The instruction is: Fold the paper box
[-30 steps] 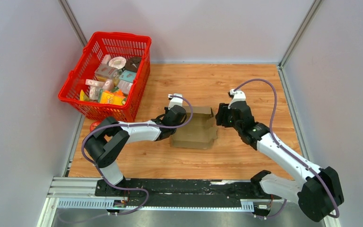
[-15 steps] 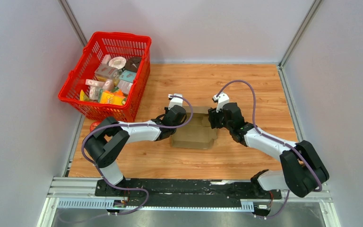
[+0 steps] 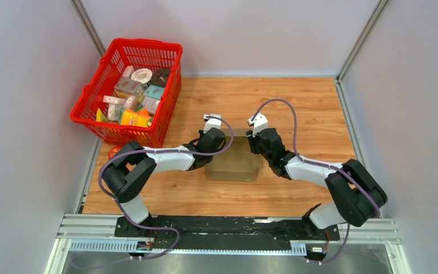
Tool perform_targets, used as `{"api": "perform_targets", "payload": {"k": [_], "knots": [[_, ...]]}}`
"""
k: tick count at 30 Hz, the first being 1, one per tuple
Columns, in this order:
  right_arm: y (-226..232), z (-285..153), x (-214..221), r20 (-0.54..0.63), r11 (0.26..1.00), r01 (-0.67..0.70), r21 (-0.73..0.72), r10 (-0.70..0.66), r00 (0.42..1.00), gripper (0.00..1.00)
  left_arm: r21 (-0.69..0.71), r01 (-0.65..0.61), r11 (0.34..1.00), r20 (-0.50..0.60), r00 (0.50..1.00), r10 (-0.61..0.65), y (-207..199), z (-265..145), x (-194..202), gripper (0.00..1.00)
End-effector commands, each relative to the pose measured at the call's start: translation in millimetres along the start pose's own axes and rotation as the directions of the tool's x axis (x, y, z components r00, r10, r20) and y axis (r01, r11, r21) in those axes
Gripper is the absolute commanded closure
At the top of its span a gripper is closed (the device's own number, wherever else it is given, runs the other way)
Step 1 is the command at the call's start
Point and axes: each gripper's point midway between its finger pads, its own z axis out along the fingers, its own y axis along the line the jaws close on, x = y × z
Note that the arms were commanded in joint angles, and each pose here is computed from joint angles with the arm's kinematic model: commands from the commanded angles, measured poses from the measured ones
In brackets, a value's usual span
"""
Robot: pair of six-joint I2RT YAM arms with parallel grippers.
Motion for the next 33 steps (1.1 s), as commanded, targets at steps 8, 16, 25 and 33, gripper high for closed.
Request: {"api": "perform_targets", "payload": {"k": [8,16,25,33], "knots": [[-16.1,11.0,-13.1,0.107,0.973,-0.133,0.187,0.114,0.988,0.67,0.039,-0.007,0.999,0.033,0.999,0.006,-15.3,-14.3,-21.3,1.0],[-33.1,14.3,-2.8,0.111,0.869,-0.103,0.484,0.056,0.992,0.85,0.053,0.01,0.999,0.035,0.999,-0.012,-19.4,-14.9,-22.0,1.0],[-27.0,4.8,-3.8,0.116,0.833,-0.056,0.551,-0.01,0.993,1.0,0.062,0.023,0.998,0.038,0.999,-0.025,-22.3,-17.0,-22.2,1.0],[-2.3,-3.8,-12.6,0.086,0.905,-0.139,0.401,0.114,0.99,0.59,0.035,0.023,0.999,0.033,0.999,-0.024,-15.6,-18.0,-19.9,1.0]]}}
